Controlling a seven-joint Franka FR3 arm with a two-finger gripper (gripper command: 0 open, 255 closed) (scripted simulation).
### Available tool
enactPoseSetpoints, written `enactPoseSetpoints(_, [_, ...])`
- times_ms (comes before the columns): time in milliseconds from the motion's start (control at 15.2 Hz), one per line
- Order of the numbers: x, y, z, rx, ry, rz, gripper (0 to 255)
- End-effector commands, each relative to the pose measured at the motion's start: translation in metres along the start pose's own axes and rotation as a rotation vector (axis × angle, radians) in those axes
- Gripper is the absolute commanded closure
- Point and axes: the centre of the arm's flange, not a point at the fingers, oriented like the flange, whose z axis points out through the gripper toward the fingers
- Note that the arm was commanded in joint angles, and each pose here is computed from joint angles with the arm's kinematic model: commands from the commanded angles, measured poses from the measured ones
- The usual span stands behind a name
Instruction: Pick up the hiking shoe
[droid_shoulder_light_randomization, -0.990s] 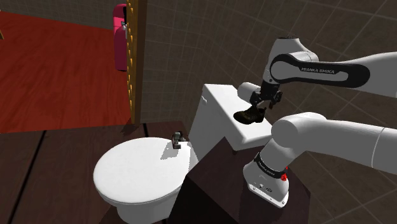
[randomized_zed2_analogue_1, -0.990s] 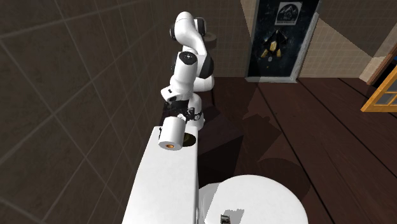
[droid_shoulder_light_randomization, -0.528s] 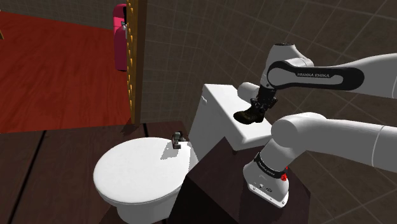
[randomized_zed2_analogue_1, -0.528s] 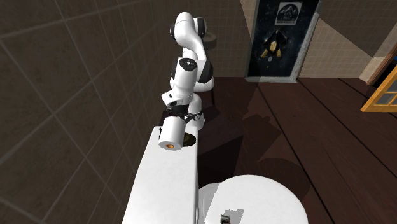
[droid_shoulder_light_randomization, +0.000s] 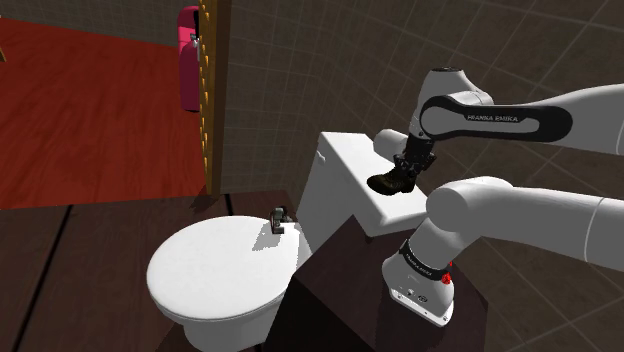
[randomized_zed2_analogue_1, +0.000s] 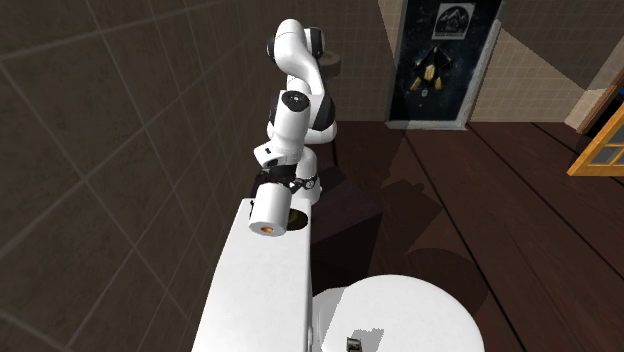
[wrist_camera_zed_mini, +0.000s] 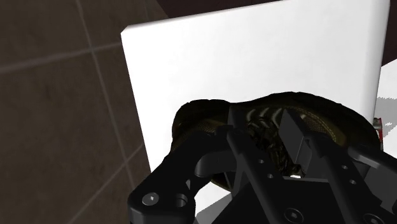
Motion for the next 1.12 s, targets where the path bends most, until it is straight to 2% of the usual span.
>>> enactPoseSetpoints(0, [0.0,0.001,-0.005,0.0,-0.001,0.0,255])
enactPoseSetpoints(924, [-0.003,0.017,-0.077,0.0,-0.001,0.0,255])
enactPoseSetpoints(1056, [-0.003,0.018,-0.078,0.0,-0.001,0.0,255])
